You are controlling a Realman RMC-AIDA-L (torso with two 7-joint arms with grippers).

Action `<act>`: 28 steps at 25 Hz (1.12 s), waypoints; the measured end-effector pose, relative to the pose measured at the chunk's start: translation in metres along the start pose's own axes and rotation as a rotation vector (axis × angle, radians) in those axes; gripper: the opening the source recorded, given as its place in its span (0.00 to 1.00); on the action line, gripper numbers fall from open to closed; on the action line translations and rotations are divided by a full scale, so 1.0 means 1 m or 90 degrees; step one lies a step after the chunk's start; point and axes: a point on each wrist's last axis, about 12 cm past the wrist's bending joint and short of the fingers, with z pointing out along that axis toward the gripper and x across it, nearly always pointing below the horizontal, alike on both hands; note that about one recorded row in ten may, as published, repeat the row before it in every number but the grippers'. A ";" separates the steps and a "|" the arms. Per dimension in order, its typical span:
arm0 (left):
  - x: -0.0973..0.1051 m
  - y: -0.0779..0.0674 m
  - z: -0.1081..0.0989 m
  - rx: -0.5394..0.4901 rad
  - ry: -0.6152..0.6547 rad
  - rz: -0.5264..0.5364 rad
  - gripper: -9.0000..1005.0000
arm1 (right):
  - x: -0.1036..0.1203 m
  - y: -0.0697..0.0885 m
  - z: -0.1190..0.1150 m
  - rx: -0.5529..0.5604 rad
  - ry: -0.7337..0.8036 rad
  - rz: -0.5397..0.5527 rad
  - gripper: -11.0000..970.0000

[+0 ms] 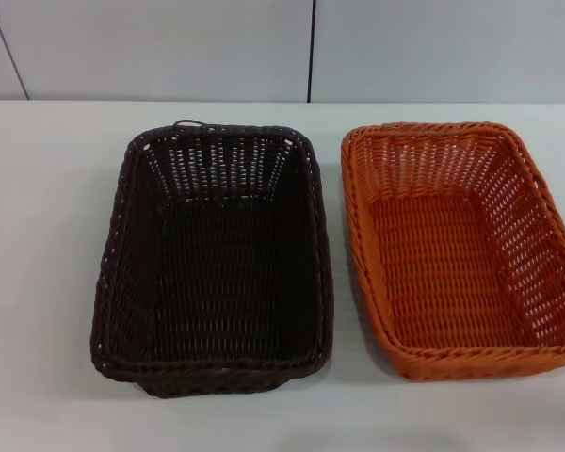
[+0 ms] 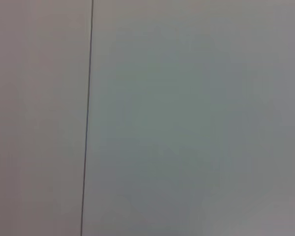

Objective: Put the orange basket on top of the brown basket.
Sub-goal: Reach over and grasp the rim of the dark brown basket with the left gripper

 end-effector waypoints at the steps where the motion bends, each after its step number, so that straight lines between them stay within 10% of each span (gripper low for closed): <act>1: 0.000 0.000 0.000 0.000 0.000 0.000 0.80 | 0.000 0.000 0.000 0.001 0.000 0.000 0.77; 15: -0.011 -0.026 0.023 0.102 0.040 0.012 0.78 | 0.000 0.002 0.002 -0.003 0.000 0.002 0.77; 28: -0.150 -0.095 0.046 0.256 0.302 0.156 0.76 | 0.010 0.006 0.011 -0.015 0.061 0.006 0.77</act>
